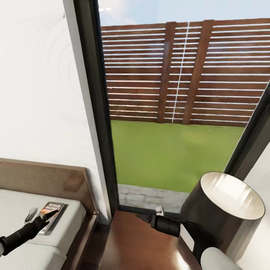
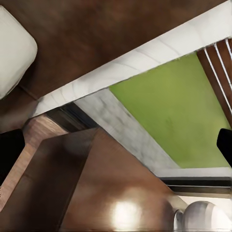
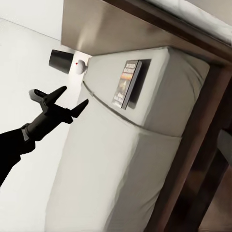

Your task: In the bedroom, move the book from the bed onto either nightstand, and place the two sandals side by side next to the bed.

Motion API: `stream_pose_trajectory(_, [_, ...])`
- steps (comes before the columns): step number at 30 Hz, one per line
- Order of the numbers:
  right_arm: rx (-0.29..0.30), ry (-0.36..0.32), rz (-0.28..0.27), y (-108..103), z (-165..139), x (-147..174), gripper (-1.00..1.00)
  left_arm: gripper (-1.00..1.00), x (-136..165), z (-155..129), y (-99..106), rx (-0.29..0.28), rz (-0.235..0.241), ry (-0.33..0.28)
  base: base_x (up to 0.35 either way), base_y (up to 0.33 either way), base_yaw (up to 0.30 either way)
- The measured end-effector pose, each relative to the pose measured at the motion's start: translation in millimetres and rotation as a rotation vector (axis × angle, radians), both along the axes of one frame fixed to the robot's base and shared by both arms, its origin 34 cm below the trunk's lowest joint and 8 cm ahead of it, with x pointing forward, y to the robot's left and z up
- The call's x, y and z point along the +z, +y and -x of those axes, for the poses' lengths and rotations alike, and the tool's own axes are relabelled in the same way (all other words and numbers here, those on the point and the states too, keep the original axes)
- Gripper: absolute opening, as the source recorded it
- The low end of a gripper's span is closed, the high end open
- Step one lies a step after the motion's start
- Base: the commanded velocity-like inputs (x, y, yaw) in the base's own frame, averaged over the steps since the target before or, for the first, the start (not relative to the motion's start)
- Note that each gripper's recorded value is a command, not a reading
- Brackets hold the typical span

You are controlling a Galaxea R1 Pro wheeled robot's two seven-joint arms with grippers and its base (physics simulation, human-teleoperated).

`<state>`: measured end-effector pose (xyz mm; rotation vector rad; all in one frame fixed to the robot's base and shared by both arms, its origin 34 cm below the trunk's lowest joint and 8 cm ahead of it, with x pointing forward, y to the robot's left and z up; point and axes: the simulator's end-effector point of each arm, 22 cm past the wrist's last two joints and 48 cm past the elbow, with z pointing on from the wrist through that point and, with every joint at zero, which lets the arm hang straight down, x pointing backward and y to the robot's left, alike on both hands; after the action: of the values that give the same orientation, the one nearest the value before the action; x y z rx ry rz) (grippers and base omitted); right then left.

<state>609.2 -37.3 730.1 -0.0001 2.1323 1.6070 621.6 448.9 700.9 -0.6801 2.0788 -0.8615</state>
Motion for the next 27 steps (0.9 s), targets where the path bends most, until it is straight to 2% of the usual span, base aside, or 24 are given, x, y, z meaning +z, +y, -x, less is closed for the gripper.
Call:
stream_pose_trajectory(5, [-0.004,-0.001,-0.006,0,-1,1,1.00,1.00,0,0,-1,0.000,0.001,0.000,-0.129,0.000,0.000])
stream_pose_trajectory(27, [-0.002,-0.001,-0.004,0,0,1,1.00,1.00,-1,-2,-11,-0.006,0.018,-0.004,-0.002,0.000,0.000])
